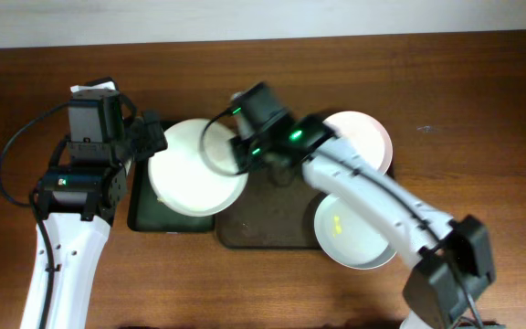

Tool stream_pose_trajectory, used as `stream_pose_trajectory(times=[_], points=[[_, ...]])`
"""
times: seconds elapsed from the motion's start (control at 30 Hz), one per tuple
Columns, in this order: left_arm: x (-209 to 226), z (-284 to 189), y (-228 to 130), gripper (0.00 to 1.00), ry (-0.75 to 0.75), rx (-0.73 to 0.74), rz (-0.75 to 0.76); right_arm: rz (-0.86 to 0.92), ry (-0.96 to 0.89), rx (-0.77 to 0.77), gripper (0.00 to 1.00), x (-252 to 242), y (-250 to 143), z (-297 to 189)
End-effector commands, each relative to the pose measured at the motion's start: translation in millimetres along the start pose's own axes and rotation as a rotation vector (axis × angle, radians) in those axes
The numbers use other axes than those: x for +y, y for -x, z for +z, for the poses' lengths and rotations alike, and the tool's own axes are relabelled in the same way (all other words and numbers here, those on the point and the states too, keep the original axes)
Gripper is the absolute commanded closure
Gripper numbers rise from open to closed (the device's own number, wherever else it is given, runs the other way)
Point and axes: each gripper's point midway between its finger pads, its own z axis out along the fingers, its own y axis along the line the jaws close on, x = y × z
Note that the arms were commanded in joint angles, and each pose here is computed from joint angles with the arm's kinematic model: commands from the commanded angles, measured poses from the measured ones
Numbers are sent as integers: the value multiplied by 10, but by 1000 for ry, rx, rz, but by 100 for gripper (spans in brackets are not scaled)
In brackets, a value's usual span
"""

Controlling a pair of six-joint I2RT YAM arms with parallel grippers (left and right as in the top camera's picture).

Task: Clean dirty plates on tray and stack at the side
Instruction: 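Set the plate down on the table right of the trays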

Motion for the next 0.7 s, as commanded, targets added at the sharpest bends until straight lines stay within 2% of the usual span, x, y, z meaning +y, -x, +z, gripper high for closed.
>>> stream_pose_trajectory(times=[0.0,0.1,0.2,0.3,0.37,0.47,0.53,0.67], points=[[-22,7,-8,1,-8,5,11,206,98,18,96,-594,134,-428],[-22,7,-8,1,-8,5,11,439,0,26,96,-1704,17,-772],[-22,7,-8,0,-8,5,11,700,-103,-57,96,-2776,-189,-1241],[-22,7,-8,0,-8,5,11,897,-247,-96,96,-3558,-633,-1663],[-22,7,-8,0,-8,5,11,1045,-417,-71,96,-4055,-1176,-1937],[-22,7,-8,0,-8,5,11,1165,-462,-30,96,-4267,-1658,-1965],[-21,7,-7,1,-8,5,11,1209,-455,7,96,-4298,-1921,-1779],[-22,7,-8,0,-8,5,11,1224,-438,43,96,-4252,-2143,-1407]])
